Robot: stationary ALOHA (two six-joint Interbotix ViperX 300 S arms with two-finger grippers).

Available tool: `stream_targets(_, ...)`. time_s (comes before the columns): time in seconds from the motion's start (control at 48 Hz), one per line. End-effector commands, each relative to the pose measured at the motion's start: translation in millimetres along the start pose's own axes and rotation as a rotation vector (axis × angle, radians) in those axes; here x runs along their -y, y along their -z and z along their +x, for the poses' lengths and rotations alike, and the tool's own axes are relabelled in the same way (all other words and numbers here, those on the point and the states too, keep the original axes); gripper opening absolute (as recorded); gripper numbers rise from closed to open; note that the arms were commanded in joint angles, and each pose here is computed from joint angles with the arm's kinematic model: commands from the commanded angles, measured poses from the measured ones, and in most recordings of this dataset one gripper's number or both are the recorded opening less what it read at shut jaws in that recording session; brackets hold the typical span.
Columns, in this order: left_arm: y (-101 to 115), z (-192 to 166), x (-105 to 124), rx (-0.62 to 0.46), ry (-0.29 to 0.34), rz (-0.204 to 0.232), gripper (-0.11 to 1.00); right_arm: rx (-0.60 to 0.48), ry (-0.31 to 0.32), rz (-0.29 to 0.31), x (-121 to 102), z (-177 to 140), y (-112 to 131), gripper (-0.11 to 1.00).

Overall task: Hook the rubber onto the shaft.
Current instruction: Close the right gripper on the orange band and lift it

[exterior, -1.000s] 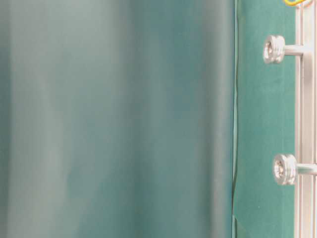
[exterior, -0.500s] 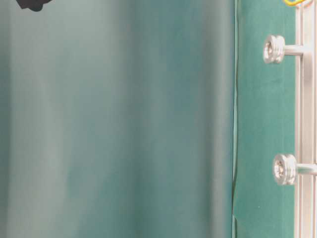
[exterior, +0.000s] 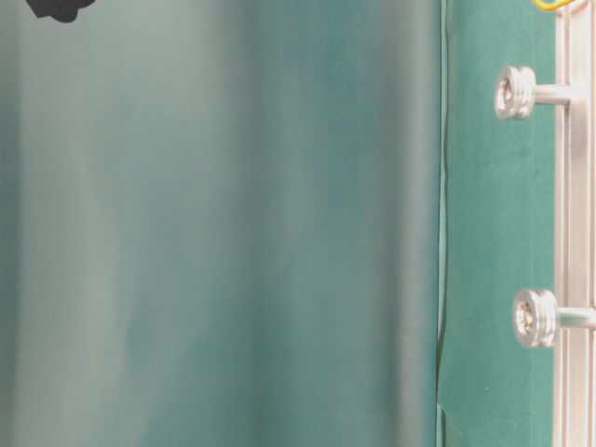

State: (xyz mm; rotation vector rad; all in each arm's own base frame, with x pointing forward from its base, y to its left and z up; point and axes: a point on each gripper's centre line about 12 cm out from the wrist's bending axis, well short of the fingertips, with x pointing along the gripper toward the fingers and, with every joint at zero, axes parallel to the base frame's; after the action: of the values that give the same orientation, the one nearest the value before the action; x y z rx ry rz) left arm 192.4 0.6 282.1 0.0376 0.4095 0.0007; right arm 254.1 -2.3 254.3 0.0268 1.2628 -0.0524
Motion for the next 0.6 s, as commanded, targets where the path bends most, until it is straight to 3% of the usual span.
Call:
stream_targets(0.0, -12, -2, 0, 0.028, 0.000, 0.000, 0.00, 0.022, -0.017, 0.003, -3, -1, -3, 0.96)
stream_targets(0.584, -12, -2, 0, 0.029, 0.000, 0.002, 0.00, 0.013, -0.053, -0.046, -23, 40, -1, 0.96)
